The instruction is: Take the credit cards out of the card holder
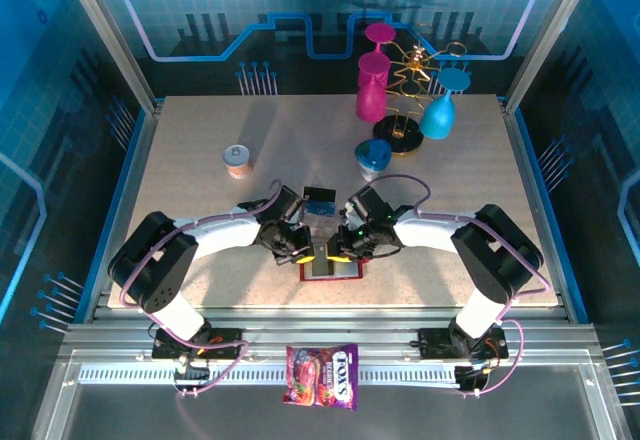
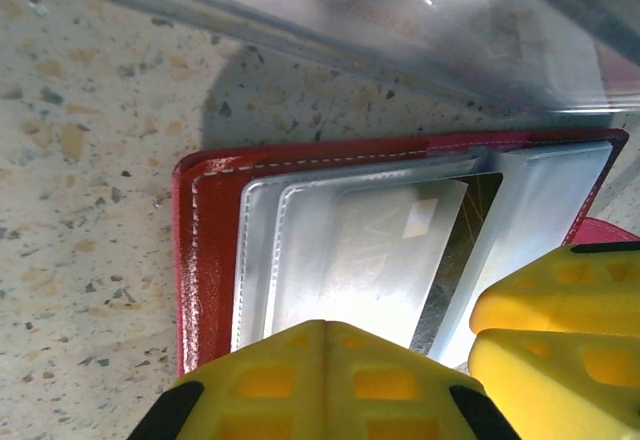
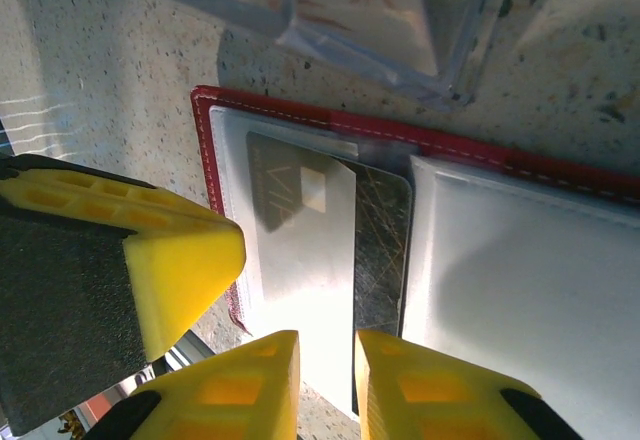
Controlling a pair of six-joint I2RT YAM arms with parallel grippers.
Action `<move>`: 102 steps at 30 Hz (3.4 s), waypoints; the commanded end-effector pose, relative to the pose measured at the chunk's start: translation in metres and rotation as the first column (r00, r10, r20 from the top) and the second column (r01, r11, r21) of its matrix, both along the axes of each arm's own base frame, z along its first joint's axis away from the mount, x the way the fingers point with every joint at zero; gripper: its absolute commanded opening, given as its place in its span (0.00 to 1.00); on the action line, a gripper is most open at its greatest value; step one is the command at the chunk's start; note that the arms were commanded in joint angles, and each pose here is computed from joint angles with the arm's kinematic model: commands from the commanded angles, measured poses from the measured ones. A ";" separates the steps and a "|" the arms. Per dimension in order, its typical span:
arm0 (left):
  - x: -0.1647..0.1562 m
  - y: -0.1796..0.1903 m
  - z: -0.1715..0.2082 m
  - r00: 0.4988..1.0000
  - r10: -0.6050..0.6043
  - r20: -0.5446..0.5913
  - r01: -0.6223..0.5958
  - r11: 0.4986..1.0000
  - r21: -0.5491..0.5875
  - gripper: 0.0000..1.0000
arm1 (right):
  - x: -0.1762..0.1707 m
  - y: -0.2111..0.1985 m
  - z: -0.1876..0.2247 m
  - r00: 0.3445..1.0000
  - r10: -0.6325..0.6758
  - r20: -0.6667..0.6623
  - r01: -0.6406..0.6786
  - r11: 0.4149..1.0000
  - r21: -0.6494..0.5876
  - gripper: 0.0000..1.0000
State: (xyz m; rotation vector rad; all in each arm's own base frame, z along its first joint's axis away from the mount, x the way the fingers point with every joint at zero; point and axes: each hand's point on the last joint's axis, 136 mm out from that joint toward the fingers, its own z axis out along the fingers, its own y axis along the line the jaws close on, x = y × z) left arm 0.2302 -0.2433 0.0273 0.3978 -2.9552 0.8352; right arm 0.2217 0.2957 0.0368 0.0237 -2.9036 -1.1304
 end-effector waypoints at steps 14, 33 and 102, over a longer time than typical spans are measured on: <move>-0.017 0.008 -0.017 0.997 -0.041 -0.060 0.044 0.998 0.041 0.05 | -0.005 -0.009 -0.017 0.999 0.003 -0.038 -0.004 1.000 -0.018 0.23; -0.019 0.010 -0.018 0.997 -0.041 -0.069 0.044 0.998 0.046 0.05 | -0.007 -0.006 -0.021 0.997 -0.019 -0.069 0.023 0.998 0.062 0.20; -0.019 0.009 -0.017 0.997 -0.036 -0.063 0.038 0.998 0.041 0.05 | -0.007 -0.028 0.012 0.999 0.037 0.021 -0.034 0.994 -0.108 0.16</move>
